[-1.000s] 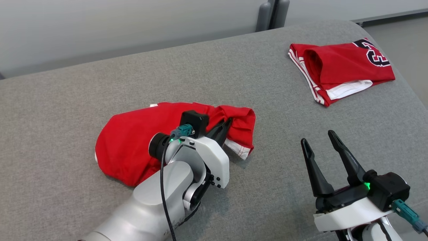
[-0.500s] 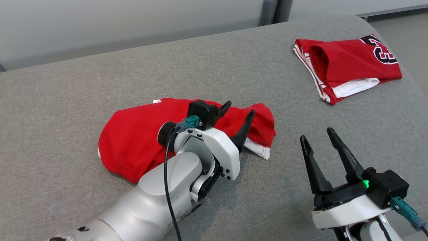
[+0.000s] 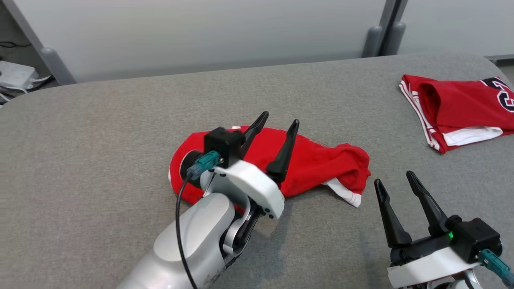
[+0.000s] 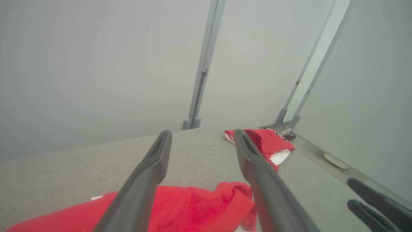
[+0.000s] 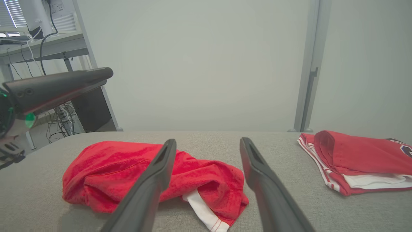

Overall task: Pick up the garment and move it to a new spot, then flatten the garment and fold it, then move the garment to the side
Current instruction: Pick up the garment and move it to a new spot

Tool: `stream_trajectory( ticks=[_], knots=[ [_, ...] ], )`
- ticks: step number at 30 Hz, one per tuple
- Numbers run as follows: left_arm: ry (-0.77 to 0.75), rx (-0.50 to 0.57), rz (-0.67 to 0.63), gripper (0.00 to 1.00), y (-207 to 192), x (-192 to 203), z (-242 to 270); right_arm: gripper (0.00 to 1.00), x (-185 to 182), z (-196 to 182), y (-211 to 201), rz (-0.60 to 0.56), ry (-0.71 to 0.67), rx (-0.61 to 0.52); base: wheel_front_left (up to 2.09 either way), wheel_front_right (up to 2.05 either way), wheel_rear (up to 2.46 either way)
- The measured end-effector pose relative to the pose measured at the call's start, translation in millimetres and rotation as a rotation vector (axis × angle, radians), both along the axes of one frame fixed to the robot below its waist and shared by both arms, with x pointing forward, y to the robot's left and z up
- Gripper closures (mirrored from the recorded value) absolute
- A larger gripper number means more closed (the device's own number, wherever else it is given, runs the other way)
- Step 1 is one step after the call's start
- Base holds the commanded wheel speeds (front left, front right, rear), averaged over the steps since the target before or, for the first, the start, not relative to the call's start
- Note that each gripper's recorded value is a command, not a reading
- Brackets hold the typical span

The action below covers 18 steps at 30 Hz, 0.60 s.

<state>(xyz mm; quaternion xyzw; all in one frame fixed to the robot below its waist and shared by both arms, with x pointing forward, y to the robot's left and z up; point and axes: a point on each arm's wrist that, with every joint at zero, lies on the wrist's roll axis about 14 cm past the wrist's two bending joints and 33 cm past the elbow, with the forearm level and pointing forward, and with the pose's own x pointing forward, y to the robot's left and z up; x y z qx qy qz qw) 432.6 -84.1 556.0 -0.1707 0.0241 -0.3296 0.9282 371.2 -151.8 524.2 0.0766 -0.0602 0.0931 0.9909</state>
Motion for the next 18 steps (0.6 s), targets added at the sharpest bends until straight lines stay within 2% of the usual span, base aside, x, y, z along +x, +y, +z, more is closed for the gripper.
stream_trajectory(
  ticks=[8, 18],
  knots=[
    [0.026, -0.01, 0.181, 0.0, 69.3, -17.8, -18.0, 0.0, -4.8, -17.9, 7.7, 0.032, 0.054, -0.005, 0.0, 0.0, 0.0],
    [0.06, -0.036, 0.304, 0.0, 113.2, -49.9, -33.2, 0.0, -7.1, -48.0, 10.3, 0.057, 0.152, -0.013, 0.0, 0.0, 0.0]
  ],
)
